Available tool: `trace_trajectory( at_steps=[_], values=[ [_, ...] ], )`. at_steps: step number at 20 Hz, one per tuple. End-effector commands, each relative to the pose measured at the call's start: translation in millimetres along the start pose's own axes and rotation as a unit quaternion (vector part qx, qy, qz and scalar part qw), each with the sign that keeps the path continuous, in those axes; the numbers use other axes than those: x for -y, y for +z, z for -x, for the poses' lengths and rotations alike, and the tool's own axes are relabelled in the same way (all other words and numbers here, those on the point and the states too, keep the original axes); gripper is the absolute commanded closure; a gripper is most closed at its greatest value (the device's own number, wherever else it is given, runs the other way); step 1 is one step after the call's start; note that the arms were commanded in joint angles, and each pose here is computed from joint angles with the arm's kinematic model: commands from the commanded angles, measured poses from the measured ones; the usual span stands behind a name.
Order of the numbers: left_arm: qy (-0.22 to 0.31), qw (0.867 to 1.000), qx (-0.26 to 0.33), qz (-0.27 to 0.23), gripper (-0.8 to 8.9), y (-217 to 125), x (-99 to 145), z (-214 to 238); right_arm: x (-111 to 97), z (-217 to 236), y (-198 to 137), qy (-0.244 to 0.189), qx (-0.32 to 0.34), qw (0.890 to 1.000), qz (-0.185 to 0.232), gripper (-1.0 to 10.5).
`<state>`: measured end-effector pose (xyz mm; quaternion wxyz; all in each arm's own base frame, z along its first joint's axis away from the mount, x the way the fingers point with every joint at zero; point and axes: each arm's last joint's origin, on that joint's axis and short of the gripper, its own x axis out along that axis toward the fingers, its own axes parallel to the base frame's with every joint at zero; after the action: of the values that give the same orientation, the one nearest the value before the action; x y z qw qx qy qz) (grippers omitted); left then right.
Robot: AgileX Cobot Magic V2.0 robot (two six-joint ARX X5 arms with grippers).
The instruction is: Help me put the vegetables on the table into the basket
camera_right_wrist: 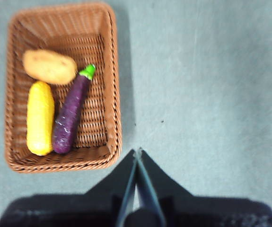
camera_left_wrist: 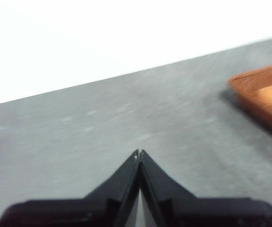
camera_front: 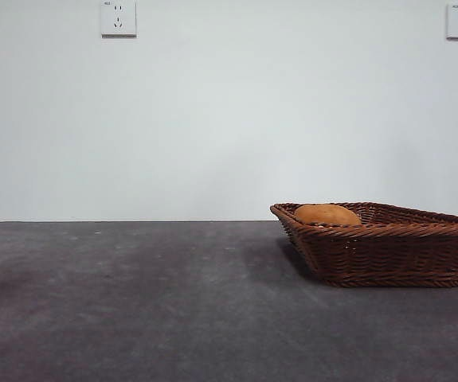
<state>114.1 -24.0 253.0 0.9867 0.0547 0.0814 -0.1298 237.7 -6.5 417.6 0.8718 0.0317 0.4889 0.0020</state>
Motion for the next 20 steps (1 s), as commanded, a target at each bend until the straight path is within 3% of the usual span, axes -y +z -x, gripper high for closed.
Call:
trace_trajectory(
  at_steps=[1, 4, 8, 15, 20],
  values=[
    [0.004, 1.0, 0.011, 0.027, 8.17, -43, 1, -9, 1, -17, 5, -0.002, -0.028, 1.0, 0.0, 9.5],
    [0.028, 0.999, 0.009, 0.031, 8.17, -70, -2, -7, 1, -34, 19, -0.001, -0.01, 1.0, 0.001, 9.5],
    [0.072, 0.996, 0.025, 0.043, 8.17, -87, -9, -2, 1, -43, 40, 0.0, 0.067, 0.998, 0.004, 9.5],
    [0.112, 0.99, 0.007, 0.081, 8.17, -107, -12, 6, 0, -35, 68, 0.003, 0.22, 0.975, 0.012, 9.5],
    [0.111, 0.989, 0.007, 0.093, 8.17, -107, -12, 6, 0, -32, 73, 0.004, 0.249, 0.968, 0.013, 9.5]
  ],
)
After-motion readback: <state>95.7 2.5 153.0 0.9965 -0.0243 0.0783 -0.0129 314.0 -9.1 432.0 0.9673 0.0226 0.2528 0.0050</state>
